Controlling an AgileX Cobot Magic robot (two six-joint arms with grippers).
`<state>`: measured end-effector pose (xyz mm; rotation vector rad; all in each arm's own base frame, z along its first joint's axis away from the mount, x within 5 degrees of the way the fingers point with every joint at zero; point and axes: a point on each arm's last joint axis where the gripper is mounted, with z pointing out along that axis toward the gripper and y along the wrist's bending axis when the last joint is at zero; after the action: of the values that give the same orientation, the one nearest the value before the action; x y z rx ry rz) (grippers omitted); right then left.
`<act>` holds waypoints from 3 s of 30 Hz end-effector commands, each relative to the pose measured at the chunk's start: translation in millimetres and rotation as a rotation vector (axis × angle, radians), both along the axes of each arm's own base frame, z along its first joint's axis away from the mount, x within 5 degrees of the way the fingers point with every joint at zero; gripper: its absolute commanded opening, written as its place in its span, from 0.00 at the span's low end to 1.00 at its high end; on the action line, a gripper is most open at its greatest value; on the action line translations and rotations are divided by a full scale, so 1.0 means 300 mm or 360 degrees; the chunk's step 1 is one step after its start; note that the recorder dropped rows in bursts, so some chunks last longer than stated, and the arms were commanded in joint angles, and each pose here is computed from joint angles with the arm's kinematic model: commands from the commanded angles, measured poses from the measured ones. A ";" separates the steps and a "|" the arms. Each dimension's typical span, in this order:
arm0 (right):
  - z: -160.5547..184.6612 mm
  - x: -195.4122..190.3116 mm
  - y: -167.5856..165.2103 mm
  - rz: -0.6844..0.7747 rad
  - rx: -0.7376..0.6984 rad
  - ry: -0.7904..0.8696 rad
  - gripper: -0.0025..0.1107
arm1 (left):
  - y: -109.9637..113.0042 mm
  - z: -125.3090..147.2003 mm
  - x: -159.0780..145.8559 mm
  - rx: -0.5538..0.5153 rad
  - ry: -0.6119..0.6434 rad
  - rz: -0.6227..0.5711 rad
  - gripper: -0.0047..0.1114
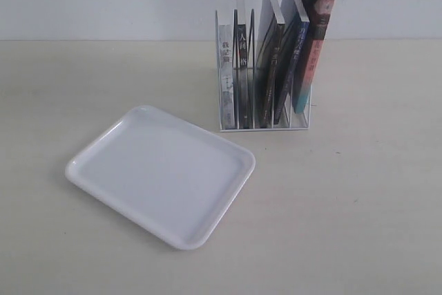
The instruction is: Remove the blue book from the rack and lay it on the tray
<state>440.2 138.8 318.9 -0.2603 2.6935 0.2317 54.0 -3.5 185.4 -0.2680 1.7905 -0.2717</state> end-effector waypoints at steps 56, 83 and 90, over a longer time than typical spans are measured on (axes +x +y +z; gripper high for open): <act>0.023 -0.096 0.251 0.0103 -0.0154 -0.0142 0.33 | -0.001 -0.001 0.000 -0.0002 -0.0013 -0.0006 0.09; -0.015 -0.081 0.257 0.0125 -0.0186 -0.0114 0.02 | -0.001 -0.001 0.000 -0.0002 -0.0013 -0.0006 0.09; 0.182 -0.133 0.226 0.0105 -0.0091 -0.0343 0.02 | -0.001 -0.001 0.000 -0.0002 -0.0013 -0.0006 0.09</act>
<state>409.7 213.6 332.4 -0.3867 2.6080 0.1090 54.0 -3.5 185.4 -0.2680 1.7905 -0.2717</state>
